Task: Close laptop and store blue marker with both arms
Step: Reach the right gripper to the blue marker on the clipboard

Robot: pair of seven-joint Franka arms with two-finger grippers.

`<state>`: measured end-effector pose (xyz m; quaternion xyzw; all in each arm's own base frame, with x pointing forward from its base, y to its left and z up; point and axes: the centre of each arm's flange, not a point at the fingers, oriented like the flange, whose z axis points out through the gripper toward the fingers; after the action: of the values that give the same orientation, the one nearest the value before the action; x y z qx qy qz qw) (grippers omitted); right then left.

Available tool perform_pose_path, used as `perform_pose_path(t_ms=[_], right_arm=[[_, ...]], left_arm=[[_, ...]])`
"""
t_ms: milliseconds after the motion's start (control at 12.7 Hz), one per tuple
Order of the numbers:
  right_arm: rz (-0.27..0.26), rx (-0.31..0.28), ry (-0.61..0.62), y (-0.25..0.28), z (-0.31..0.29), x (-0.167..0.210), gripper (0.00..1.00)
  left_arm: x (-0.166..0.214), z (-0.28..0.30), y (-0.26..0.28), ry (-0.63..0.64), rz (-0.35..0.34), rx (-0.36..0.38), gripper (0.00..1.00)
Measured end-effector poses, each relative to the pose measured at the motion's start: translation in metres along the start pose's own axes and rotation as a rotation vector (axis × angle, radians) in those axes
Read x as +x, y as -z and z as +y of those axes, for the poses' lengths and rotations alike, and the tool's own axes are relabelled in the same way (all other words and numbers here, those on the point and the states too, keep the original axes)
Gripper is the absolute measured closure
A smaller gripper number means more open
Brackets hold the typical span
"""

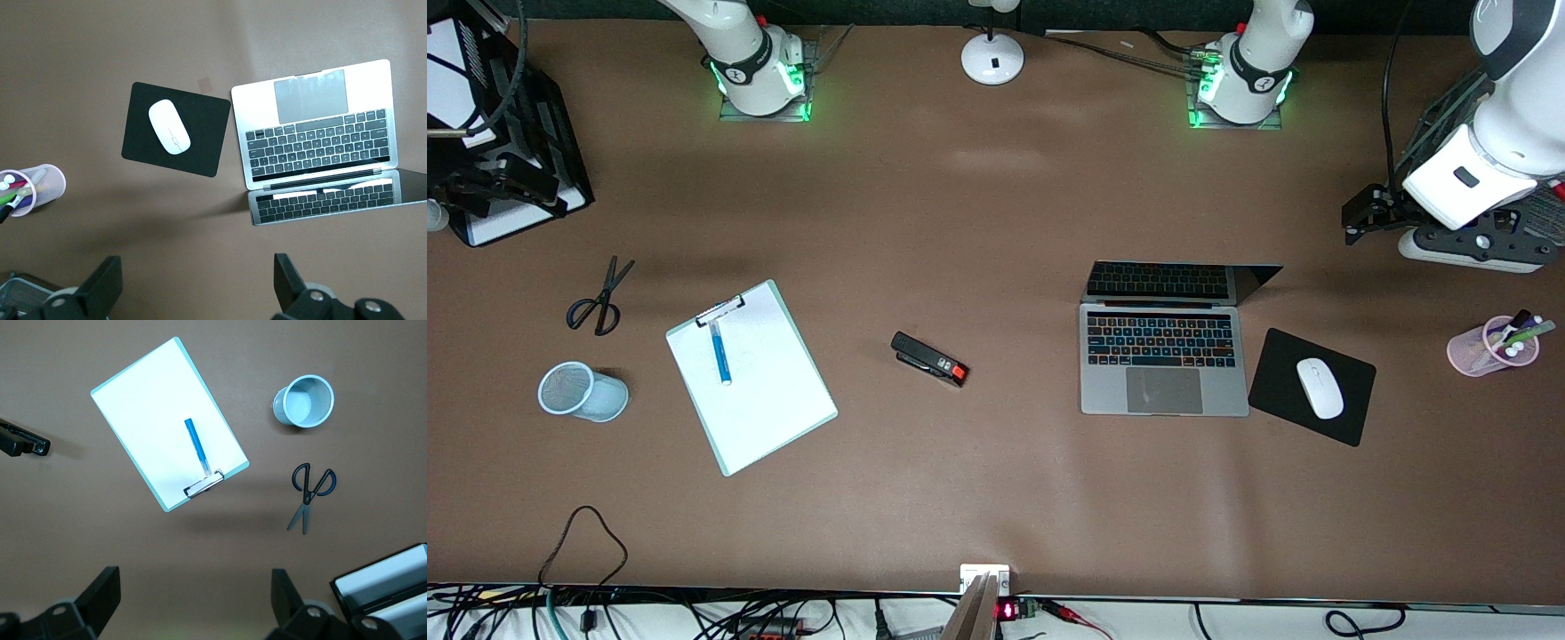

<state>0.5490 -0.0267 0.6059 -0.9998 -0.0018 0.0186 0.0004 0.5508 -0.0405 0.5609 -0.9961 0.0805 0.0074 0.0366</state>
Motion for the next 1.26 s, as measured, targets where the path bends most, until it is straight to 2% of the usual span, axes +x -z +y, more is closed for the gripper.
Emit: perform_pose_path(t_ms=[394, 867, 1104, 1261], right_arm=[[-0.016, 0.000, 0.000, -0.005, 0.000, 0.001, 0.00], [-0.113, -0.018, 0.013, -0.075, -0.012, 0.037, 0.00], [-0.084, -0.031, 0.027, -0.104, -0.023, 0.060, 0.00], [-0.085, -0.039, 0.030, -0.127, -0.025, 0.073, 0.00]], left_arm=[[0.000, 0.000, 0.000, 0.000, 0.000, 0.000, 0.00], [0.001, 0.002, -0.003, 0.002, -0.004, -0.020, 0.00], [0.000, 0.004, -0.008, -0.001, -0.035, -0.025, 0.00], [-0.002, 0.008, -0.009, -0.007, -0.052, -0.029, 0.00]])
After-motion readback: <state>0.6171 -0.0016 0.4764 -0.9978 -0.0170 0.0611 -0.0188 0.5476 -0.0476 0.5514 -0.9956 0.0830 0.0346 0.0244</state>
